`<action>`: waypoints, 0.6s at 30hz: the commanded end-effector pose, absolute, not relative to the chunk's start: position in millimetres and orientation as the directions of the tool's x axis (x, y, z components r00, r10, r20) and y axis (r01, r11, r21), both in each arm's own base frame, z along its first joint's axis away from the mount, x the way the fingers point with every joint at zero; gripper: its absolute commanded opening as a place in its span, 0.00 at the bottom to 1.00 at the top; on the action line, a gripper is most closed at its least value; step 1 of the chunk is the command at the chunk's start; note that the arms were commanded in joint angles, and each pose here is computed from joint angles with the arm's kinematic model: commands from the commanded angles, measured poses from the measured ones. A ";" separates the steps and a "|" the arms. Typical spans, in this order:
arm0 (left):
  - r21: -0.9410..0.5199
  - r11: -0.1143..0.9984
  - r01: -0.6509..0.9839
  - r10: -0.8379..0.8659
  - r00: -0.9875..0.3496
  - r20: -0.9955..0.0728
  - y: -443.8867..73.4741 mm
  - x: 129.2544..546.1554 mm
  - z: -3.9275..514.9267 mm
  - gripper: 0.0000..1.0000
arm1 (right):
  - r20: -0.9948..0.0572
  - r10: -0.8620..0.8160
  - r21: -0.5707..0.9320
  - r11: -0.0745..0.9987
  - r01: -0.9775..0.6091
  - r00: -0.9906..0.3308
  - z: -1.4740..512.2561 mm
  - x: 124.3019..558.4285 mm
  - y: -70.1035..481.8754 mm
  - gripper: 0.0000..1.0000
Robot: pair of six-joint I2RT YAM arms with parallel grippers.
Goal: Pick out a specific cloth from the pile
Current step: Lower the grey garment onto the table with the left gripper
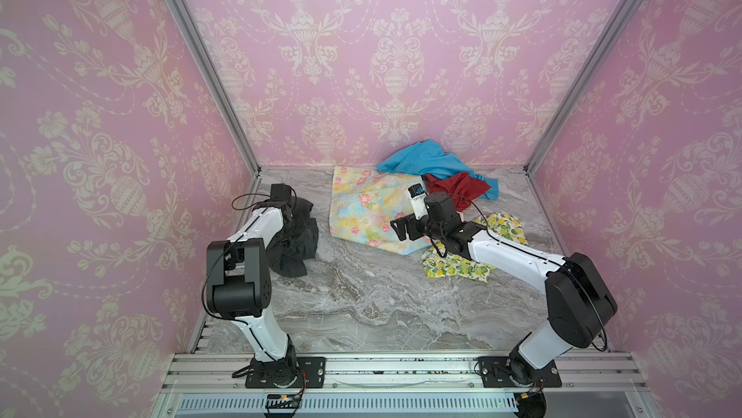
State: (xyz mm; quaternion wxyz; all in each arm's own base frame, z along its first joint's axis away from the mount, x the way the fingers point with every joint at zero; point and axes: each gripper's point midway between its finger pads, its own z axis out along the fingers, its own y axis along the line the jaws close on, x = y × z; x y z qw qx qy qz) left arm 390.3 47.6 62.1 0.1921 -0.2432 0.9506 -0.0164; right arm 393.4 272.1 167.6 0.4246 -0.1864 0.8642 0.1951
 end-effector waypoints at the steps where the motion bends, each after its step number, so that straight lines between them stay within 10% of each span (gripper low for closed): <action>1: -0.157 0.790 -0.593 -0.610 -0.787 -0.094 27.7 322.3 11.8 0.00 | -0.787 -0.147 0.189 0.867 -0.460 -0.600 168.3 393.5 267.8 0.98; 18: -0.134 0.505 -0.852 -0.858 -0.513 0.024 15.8 204.2 6.9 0.00 | -0.779 -0.136 0.196 0.874 -0.444 -0.612 163.1 372.9 252.4 0.98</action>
